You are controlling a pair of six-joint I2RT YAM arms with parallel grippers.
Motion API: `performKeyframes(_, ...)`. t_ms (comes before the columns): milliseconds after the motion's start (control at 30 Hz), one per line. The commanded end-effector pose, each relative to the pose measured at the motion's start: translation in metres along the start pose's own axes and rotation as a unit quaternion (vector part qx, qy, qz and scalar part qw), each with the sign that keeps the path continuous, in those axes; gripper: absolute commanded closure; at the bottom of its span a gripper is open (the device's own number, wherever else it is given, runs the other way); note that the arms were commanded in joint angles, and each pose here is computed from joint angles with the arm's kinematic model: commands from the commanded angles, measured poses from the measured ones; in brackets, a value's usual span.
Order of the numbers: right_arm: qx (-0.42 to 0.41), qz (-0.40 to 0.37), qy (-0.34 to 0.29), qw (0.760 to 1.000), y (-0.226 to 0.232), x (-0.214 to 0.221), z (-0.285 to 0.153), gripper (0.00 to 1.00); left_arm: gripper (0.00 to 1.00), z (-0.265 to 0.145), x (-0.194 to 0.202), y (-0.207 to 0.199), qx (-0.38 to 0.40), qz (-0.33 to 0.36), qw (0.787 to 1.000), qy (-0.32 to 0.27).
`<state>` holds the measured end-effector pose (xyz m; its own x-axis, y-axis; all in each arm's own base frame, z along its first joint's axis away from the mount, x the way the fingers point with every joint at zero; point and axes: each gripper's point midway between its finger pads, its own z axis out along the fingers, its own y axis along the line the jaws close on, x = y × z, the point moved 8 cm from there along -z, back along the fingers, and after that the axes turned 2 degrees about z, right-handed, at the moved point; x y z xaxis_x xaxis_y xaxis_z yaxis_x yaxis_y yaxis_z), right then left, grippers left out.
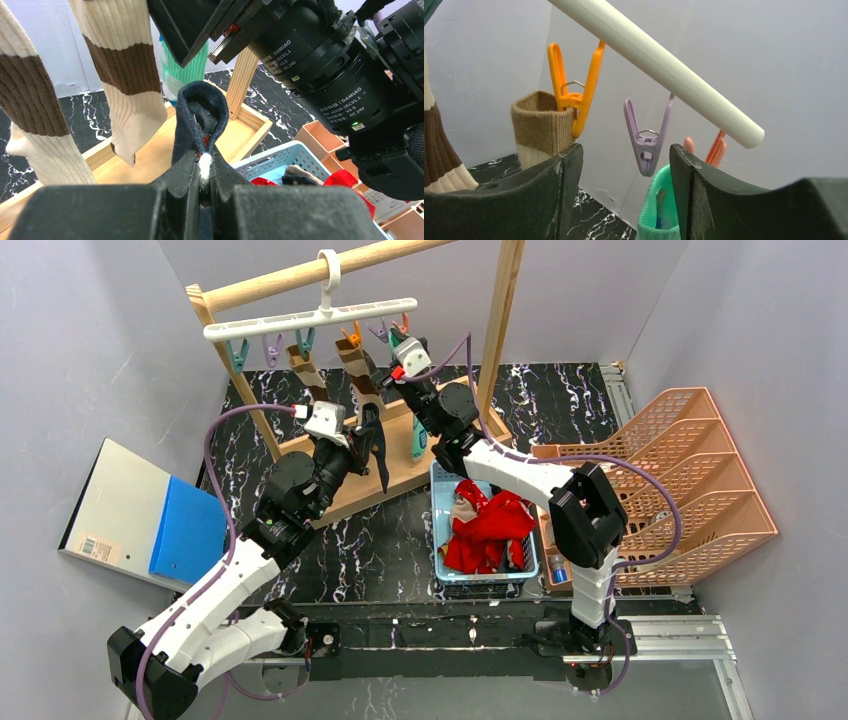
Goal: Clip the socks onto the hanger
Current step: Open the clamp at the hanger.
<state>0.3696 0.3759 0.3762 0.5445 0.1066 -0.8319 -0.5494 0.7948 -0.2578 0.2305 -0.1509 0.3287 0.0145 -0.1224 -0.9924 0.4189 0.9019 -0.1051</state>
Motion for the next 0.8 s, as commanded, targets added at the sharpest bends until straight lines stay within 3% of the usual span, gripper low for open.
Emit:
performKeyframes(0, 0.042, -0.011, -0.076, 0.996, -0.014, -0.04, 0.012, 0.29, 1.0, -0.001, -0.008, 0.002, -0.005, -0.002, 1.0, -0.017)
performKeyframes(767, 0.045, -0.02, -0.063, 0.997, -0.013, -0.032, 0.022, 0.3, 1.0, 0.001, -0.007, 0.002, -0.006, 0.0, 1.0, -0.015)
